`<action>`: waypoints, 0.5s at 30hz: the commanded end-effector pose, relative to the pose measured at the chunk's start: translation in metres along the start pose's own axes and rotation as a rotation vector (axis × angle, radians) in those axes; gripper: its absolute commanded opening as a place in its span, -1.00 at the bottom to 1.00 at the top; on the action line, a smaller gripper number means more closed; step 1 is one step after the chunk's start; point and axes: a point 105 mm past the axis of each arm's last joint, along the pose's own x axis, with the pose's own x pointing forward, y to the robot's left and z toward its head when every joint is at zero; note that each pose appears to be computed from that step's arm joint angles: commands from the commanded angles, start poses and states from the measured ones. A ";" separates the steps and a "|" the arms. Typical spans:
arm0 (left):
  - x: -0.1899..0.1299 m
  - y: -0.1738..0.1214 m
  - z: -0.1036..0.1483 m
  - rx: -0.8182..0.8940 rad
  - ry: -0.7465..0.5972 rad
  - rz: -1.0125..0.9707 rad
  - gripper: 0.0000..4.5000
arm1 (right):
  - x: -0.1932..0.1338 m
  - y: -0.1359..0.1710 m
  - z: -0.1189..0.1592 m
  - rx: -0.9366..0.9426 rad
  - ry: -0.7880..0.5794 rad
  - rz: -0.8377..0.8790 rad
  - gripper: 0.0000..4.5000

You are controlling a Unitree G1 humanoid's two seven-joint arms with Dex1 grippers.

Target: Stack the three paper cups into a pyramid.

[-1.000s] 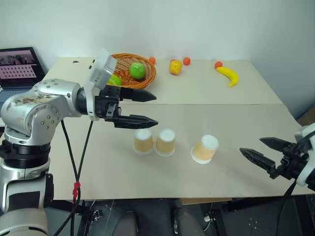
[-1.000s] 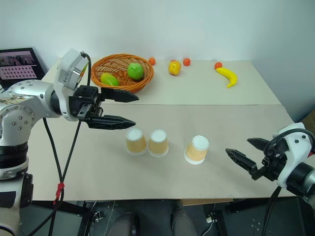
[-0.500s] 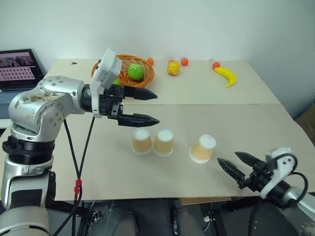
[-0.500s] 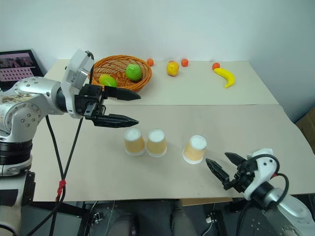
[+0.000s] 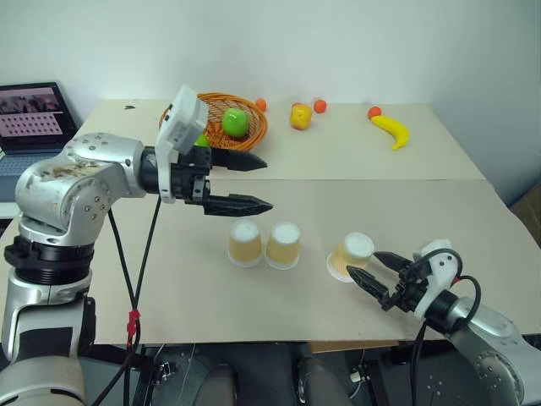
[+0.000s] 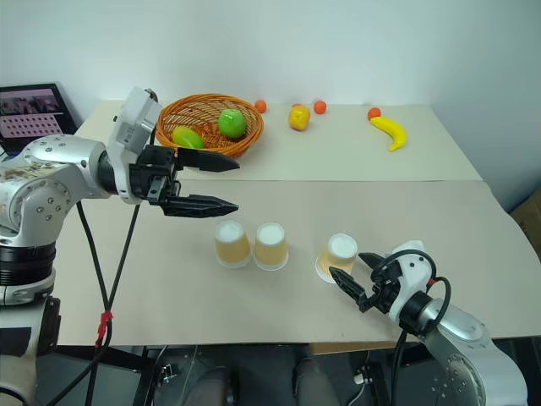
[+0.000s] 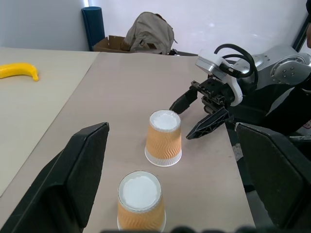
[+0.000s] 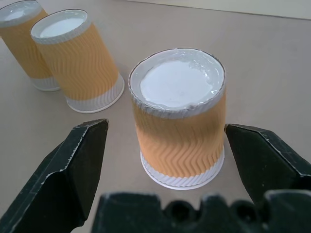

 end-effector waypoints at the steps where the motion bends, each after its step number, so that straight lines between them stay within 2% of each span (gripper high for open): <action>1: -0.005 -0.003 0.010 0.061 -0.016 0.015 0.97 | 0.005 -0.001 0.009 -0.050 -0.030 0.013 1.00; 15: -0.003 -0.006 0.007 0.054 -0.027 0.025 0.97 | 0.022 -0.017 0.033 -0.161 -0.049 0.041 1.00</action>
